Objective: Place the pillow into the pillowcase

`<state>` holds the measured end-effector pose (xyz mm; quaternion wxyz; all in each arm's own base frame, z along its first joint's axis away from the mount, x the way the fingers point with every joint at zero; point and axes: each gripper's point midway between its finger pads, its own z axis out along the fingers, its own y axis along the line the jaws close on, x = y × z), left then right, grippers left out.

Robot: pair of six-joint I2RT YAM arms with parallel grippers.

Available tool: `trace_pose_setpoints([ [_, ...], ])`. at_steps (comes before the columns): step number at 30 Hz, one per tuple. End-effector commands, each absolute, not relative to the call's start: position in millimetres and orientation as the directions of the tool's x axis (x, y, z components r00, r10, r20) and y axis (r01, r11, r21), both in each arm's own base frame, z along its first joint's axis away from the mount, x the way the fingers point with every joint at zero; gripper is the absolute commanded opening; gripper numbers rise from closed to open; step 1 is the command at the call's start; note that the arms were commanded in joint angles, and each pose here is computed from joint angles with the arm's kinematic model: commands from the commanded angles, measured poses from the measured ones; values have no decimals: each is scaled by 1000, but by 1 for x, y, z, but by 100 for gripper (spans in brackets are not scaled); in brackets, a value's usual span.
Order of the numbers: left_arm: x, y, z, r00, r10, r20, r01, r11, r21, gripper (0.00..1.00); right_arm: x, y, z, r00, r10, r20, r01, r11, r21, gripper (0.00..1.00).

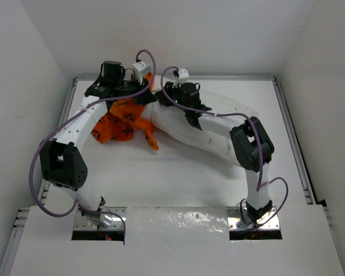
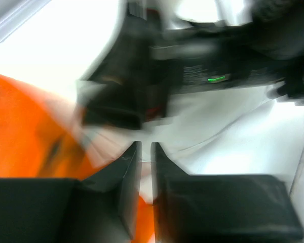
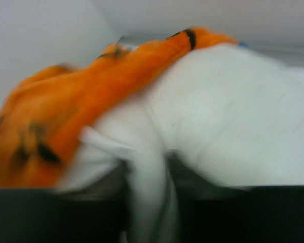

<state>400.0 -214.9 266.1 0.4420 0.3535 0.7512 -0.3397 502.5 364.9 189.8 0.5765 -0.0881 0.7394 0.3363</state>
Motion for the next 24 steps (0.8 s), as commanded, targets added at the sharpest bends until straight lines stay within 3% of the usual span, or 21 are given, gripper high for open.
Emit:
trace_pose_setpoints([
  [1, 399, -189, 247, -355, 335, -873, 802, 589, -99, 26, 452, 379, 215, -289, 276, -917, -685, 610, 399, 61],
  [3, 399, -172, 232, -374, 405, -834, 780, 623, -47, 40, 437, 370, 202, -285, 193, -939, -711, 614, 342, 79],
  [5, 393, -156, 223, -403, 451, -796, 766, 642, -24, 46, 427, 350, 199, -287, 133, -949, -718, 626, 305, 90],
  [8, 391, -151, 237, -405, 434, -805, 761, 648, -33, 55, 443, 312, 207, -313, 125, -941, -693, 648, 316, 98],
  [9, 393, -153, 245, -400, 417, -816, 757, 652, -38, 62, 443, 308, 213, -326, 118, -938, -716, 618, 326, 99],
  [12, 420, -158, 279, -375, 314, -872, 703, 710, -47, 70, 480, 278, 228, -343, 102, -934, -672, 668, 320, 98],
  [15, 483, -126, 272, -410, 185, -893, 424, 905, -8, 70, 544, 260, 223, -409, 129, -903, -514, 785, 345, 99],
  [16, 494, -117, 263, -417, 181, -891, 370, 929, 16, 70, 564, 267, 264, -410, 166, -897, -512, 772, 377, 99],
  [17, 509, -111, 242, -439, 183, -880, 328, 944, 33, 69, 587, 278, 205, -508, 144, -849, -479, 772, 418, 99],
  [18, 525, -105, 246, -414, 186, -891, 284, 956, 68, 68, 605, 287, 239, -457, 168, -874, -519, 747, 415, 99],
  [21, 553, -109, 212, -456, 276, -846, 256, 951, 172, 67, 638, 293, 161, -478, 255, -840, -449, 751, 484, 99],
  [24, 568, -116, 173, -563, 269, -781, 247, 957, 151, 66, 628, 308, 119, -559, 301, -773, -441, 681, 585, 99],
])
